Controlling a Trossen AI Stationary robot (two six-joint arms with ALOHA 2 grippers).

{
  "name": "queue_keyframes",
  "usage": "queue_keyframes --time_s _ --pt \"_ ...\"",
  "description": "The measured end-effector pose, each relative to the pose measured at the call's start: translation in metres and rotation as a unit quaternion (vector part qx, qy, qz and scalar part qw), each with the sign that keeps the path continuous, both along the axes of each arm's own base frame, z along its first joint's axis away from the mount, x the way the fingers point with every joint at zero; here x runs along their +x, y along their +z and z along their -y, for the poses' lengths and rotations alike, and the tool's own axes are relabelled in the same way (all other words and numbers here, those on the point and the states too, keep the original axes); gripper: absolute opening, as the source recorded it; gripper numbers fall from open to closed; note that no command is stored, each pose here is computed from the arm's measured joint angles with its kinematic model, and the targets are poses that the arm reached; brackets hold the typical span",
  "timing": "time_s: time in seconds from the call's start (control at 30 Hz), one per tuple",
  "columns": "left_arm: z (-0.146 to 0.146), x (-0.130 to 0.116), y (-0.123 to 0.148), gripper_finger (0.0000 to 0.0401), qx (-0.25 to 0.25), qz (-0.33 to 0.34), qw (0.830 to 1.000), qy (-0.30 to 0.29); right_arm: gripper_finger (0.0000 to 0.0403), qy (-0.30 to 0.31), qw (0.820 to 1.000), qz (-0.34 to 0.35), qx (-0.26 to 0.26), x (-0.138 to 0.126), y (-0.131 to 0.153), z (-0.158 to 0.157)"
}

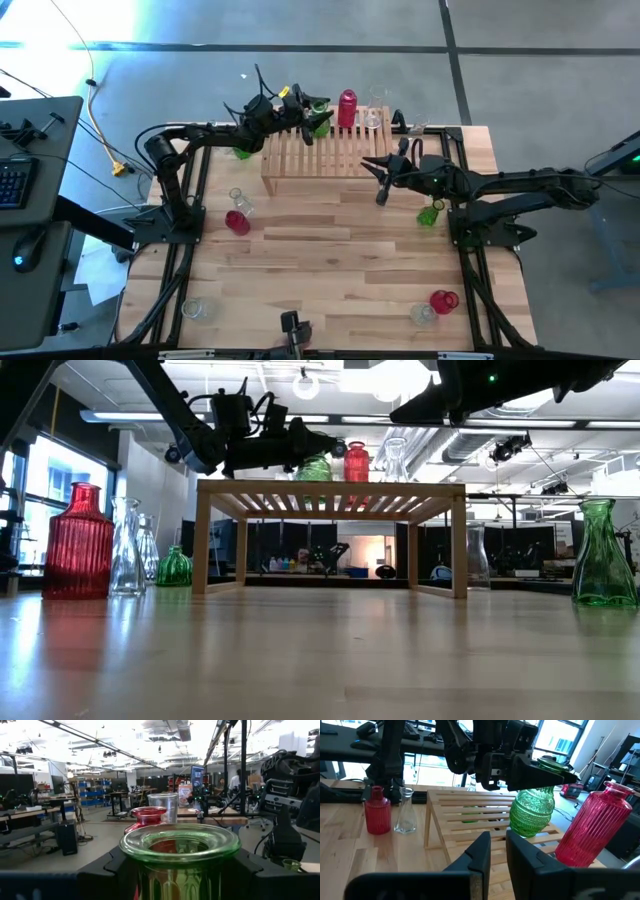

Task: Sort vases onto shelf
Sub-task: Put the green vase on the shelf

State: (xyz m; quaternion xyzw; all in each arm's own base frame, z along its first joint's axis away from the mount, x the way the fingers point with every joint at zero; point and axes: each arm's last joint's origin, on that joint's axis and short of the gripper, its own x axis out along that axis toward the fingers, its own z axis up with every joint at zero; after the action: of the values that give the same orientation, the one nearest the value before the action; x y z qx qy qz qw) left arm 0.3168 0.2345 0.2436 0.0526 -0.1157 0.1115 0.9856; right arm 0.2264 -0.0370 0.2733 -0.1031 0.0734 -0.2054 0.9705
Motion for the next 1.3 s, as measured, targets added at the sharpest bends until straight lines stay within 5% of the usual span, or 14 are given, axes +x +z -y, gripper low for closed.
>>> queue_keyframes --time_s 0.87,1.3 --pt "0.003 -0.014 0.015 0.0202 -0.012 -0.087 0.996 -0.008 0.0041 0.001 1.0 -0.002 -0.003 0.0 0.0 0.0" --pt "0.003 -0.014 0.013 0.0262 -0.011 -0.096 0.995 -0.005 0.0041 0.001 1.0 -0.002 -0.004 0.0 0.0 0.0"
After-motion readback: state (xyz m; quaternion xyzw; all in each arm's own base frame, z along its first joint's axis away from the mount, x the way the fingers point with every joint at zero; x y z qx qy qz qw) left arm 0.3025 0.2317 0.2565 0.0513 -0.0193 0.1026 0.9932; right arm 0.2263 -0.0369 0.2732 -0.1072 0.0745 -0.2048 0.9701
